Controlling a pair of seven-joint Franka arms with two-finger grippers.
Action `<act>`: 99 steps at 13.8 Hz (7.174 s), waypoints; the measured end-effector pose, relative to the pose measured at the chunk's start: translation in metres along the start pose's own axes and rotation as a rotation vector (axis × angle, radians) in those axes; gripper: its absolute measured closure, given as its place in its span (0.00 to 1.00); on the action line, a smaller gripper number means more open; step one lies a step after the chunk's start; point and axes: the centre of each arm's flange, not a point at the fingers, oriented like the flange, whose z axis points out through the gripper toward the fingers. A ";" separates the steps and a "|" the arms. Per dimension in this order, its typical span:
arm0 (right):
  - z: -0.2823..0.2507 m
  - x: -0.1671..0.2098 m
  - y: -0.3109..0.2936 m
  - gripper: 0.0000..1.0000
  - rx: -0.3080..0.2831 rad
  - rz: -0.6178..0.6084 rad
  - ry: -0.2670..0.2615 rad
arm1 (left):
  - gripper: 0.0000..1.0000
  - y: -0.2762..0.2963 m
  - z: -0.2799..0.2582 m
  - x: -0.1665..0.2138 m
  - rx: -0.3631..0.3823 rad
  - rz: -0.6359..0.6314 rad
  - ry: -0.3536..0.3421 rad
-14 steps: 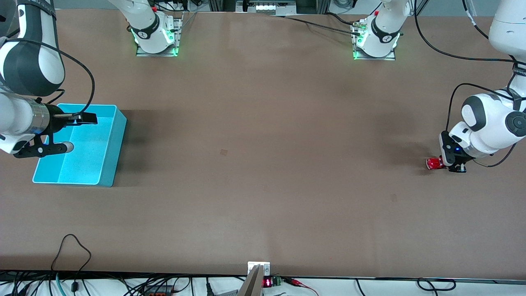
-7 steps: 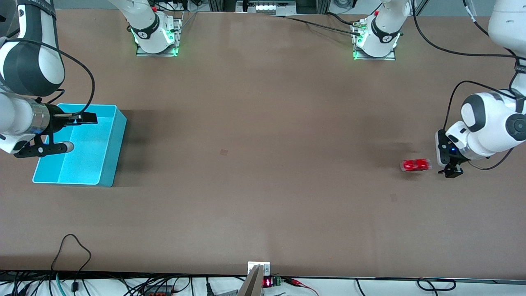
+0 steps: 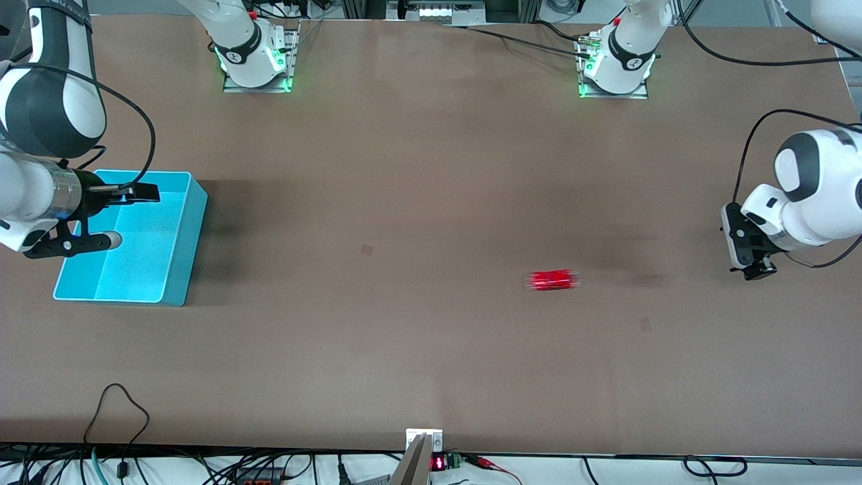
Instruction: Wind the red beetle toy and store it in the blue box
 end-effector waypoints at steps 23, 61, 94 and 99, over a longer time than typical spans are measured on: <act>0.009 0.006 0.004 0.00 0.003 -0.056 -0.009 | 0.00 -0.004 -0.062 0.034 -0.096 -0.217 -0.018; 0.221 0.163 -0.042 0.56 -0.149 -1.204 0.460 | 0.00 0.103 -0.255 0.167 -0.007 -1.357 0.046; 0.285 0.009 0.156 0.49 0.020 0.250 0.119 | 0.00 0.107 -0.259 0.184 0.001 -1.326 0.051; 0.265 0.012 0.150 0.01 0.015 0.236 0.158 | 0.00 0.107 -0.259 0.184 0.001 -1.326 0.051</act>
